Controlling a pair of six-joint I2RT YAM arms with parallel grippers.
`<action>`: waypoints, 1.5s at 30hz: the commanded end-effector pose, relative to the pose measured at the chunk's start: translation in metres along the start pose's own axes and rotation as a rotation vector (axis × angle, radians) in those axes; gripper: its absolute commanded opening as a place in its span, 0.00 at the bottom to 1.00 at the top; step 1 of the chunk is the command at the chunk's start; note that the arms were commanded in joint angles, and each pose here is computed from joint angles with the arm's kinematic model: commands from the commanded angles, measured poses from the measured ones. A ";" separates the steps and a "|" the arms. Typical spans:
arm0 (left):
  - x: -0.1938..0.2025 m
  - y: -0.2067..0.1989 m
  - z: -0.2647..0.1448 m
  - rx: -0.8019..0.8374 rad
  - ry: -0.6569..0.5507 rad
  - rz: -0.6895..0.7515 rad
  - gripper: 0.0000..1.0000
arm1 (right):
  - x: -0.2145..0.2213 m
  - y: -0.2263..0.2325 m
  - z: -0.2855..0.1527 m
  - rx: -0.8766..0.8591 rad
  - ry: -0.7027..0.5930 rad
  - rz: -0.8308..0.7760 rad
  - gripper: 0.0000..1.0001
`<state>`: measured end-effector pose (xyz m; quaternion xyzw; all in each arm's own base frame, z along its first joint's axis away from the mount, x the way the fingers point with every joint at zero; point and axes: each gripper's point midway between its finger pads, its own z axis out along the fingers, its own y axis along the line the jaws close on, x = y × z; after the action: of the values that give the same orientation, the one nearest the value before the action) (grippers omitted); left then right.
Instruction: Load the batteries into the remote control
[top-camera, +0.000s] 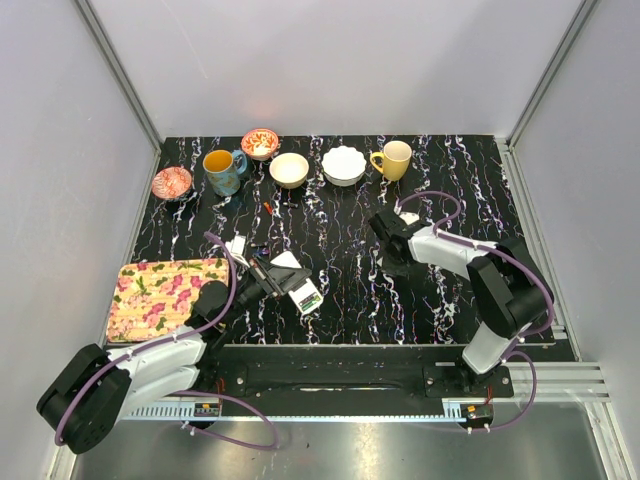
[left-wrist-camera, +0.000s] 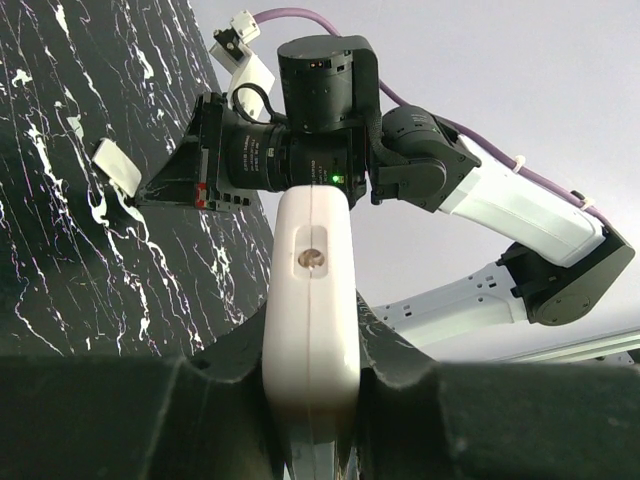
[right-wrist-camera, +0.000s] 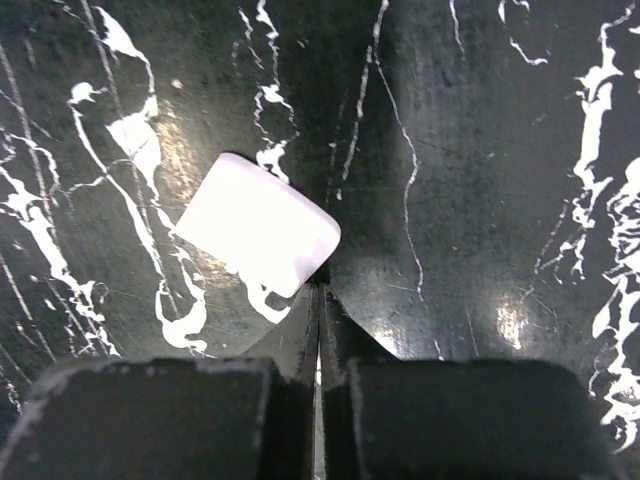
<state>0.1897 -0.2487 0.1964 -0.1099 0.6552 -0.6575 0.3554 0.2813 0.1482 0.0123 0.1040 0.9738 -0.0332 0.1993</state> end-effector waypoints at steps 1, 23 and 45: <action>-0.006 -0.024 0.006 0.079 -0.011 0.034 0.00 | 0.007 0.022 0.013 -0.091 0.038 0.016 0.00; -0.006 -0.012 0.012 0.041 -0.017 0.023 0.00 | -0.074 0.106 0.028 -0.220 -0.049 -0.124 0.00; 0.002 -0.027 0.014 0.125 0.031 0.000 0.00 | -0.095 0.015 -0.041 -0.118 -0.270 -0.081 0.88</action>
<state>0.1950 -0.2626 0.1805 -0.1106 0.6709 -0.6559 0.3277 0.3488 0.1740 0.0735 -0.0347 0.9519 0.0140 0.3040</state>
